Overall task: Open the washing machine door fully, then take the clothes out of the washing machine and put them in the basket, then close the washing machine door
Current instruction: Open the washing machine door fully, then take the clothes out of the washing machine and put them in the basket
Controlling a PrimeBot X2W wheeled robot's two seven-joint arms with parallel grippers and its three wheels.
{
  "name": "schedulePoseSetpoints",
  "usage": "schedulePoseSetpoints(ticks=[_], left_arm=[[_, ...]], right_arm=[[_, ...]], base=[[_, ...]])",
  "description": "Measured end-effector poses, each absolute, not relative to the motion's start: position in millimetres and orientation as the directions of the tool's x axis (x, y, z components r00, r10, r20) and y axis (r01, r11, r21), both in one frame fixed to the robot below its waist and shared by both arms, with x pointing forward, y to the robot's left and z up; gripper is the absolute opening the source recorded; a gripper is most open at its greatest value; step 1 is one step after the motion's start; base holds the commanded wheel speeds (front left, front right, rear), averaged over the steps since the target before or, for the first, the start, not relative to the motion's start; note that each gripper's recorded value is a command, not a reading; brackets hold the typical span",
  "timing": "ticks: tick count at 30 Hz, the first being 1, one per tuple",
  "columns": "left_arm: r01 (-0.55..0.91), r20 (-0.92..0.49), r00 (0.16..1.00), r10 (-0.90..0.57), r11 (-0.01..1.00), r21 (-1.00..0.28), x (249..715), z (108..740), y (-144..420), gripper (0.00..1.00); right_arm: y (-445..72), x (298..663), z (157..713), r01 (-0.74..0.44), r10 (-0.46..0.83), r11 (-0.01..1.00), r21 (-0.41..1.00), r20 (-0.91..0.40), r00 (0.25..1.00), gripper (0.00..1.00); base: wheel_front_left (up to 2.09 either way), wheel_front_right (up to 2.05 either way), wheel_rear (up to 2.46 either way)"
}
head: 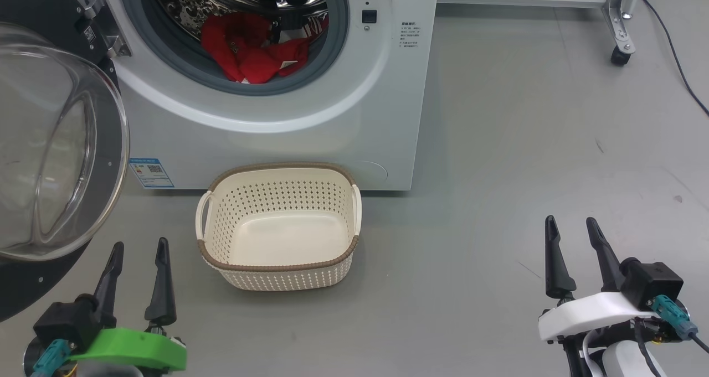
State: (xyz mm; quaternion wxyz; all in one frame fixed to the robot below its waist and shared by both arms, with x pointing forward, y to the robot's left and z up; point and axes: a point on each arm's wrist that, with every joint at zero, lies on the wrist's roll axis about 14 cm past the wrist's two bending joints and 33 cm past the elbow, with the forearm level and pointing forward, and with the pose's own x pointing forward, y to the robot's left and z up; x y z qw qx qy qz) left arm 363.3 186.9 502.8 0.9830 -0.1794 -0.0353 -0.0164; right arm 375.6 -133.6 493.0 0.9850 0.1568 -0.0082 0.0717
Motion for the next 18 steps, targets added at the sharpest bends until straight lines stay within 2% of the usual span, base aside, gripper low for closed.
schedulePoseSetpoints(ticks=[13, 18], left_arm=[[0.044, 0.074, 0.997, -0.019, 0.934, -0.355, 359.9, 502.3, 186.7, 1.00], [0.042, 0.086, 0.996, -0.007, 0.913, -0.406, 360.8, 505.5, 183.6, 1.00]], right_arm=[[-131.5, 375.7, 492.4, -0.149, 0.145, 0.939, 0.308, 0.037, 0.989, 1.00], [-131.1, 376.1, 491.5, -0.149, 0.146, 0.939, 0.310, 0.035, 0.989, 1.00]], base=[[0.00, 0.00, 0.00], [0.06, -0.10, 0.04]])
